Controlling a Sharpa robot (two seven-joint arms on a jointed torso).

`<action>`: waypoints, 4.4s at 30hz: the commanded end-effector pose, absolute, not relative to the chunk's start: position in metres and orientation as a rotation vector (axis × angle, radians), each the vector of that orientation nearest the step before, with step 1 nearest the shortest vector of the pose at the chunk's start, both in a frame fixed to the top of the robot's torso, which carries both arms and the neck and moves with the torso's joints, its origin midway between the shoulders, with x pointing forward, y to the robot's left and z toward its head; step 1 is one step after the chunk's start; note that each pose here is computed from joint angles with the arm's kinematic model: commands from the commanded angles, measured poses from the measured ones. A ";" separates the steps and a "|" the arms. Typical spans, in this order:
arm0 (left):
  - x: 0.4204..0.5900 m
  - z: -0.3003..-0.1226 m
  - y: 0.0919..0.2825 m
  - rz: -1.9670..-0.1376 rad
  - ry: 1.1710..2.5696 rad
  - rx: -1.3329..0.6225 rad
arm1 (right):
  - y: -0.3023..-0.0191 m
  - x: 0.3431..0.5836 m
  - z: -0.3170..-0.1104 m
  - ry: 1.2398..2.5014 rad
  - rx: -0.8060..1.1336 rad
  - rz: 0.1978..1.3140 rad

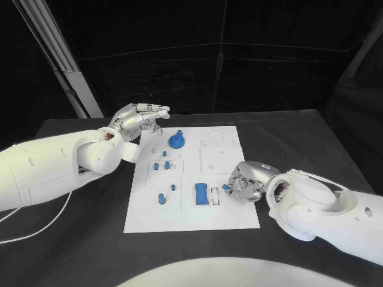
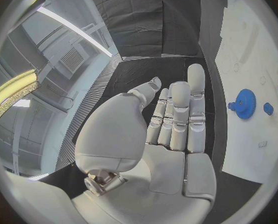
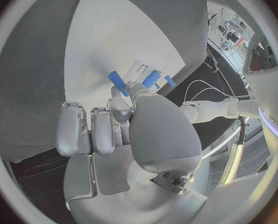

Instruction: Assemble the parts on the task board

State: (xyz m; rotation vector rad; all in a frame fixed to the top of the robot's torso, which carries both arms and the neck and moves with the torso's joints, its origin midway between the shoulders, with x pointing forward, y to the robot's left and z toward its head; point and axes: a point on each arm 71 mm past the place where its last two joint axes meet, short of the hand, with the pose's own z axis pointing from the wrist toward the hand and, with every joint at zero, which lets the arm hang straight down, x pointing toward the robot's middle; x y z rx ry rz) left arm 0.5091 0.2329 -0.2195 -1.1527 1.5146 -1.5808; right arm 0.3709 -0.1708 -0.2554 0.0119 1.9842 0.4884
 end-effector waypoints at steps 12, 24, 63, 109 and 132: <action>0.509 -0.218 0.231 -1.599 1.517 -1.150 | -0.165 0.372 -0.264 2.089 0.276 0.571; 0.509 -0.218 0.230 -1.600 1.520 -1.150 | -0.160 0.373 -0.266 2.103 0.299 0.587; 0.509 -0.218 0.230 -1.603 1.528 -1.152 | -0.150 0.378 -0.273 2.138 0.230 0.563; 0.509 -0.219 0.230 -1.597 1.533 -1.156 | -0.157 0.370 -0.270 2.170 0.159 0.568; 0.509 -0.219 0.230 -1.596 1.536 -1.157 | -0.158 0.378 -0.276 2.168 0.155 0.537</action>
